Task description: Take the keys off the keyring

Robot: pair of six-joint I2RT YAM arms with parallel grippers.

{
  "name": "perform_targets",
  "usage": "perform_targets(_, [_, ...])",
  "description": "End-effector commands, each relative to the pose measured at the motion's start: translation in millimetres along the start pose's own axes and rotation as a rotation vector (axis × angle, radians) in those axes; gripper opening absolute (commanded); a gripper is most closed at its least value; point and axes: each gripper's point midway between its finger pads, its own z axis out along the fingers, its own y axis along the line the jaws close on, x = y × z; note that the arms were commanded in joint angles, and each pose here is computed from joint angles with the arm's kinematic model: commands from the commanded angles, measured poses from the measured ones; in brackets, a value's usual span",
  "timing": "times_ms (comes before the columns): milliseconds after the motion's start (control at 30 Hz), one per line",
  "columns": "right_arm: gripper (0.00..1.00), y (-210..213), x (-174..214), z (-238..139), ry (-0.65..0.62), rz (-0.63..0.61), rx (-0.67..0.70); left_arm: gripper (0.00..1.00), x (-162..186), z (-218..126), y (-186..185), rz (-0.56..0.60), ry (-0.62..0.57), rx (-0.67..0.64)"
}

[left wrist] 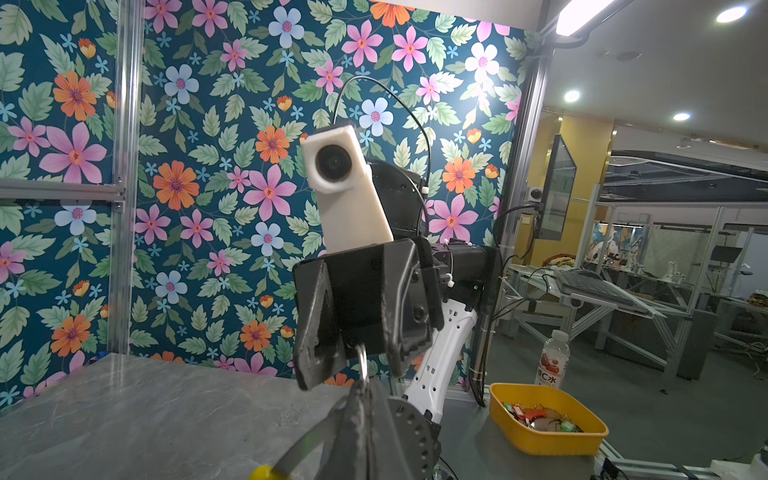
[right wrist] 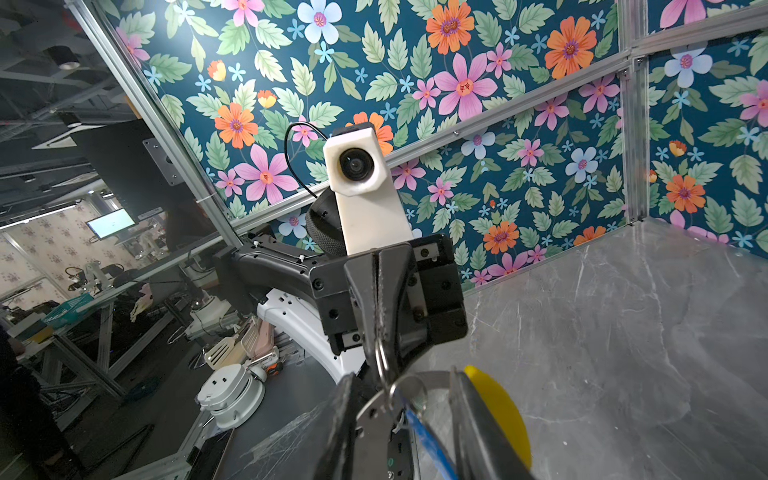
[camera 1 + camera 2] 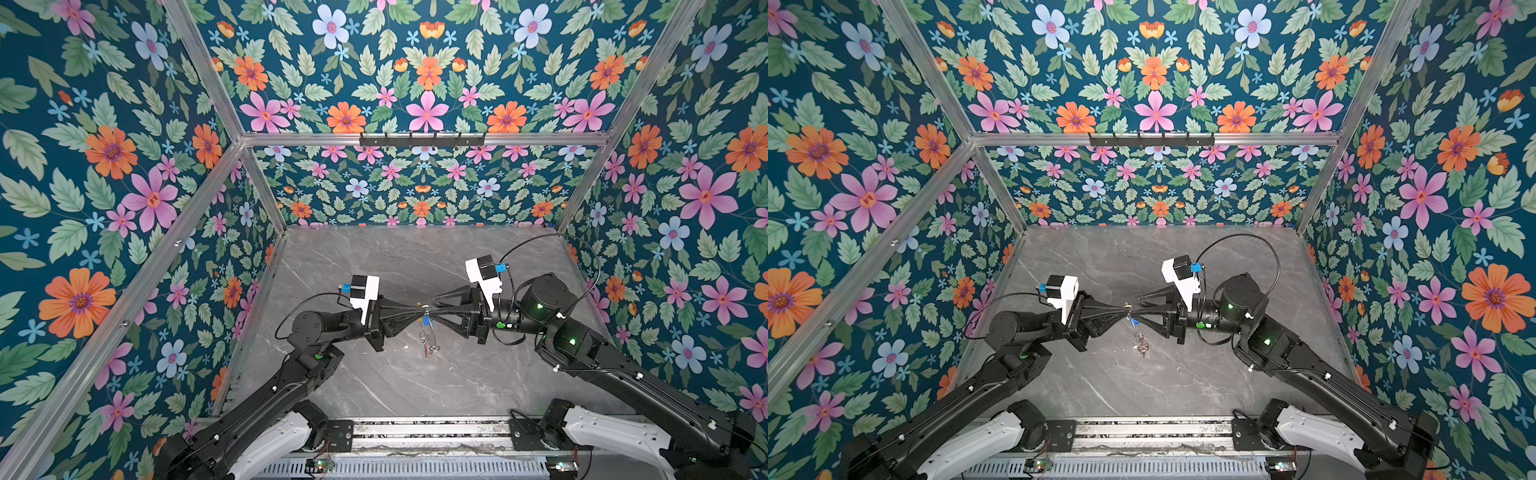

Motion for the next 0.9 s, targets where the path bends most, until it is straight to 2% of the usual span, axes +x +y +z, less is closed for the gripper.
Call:
perform_targets(0, [0.29,5.1,-7.7,0.9,-0.028,-0.02,-0.025,0.0,-7.9,-0.2,-3.3,0.023,-0.031,0.01])
perform_targets(267, [0.16,5.3,-7.7,3.2,-0.024,-0.021,-0.035,0.0,-7.4,0.1,-1.4,0.019,-0.034,0.003])
perform_targets(533, [0.18,7.7,-10.3,-1.2,-0.042,-0.029,-0.03,0.0,-5.3,-0.7,1.0,0.014,-0.034,-0.007])
perform_targets(867, [0.09,4.0,-4.8,2.6,-0.024,-0.012,-0.031,0.0,-6.2,0.2,2.0,0.013,-0.037,-0.009])
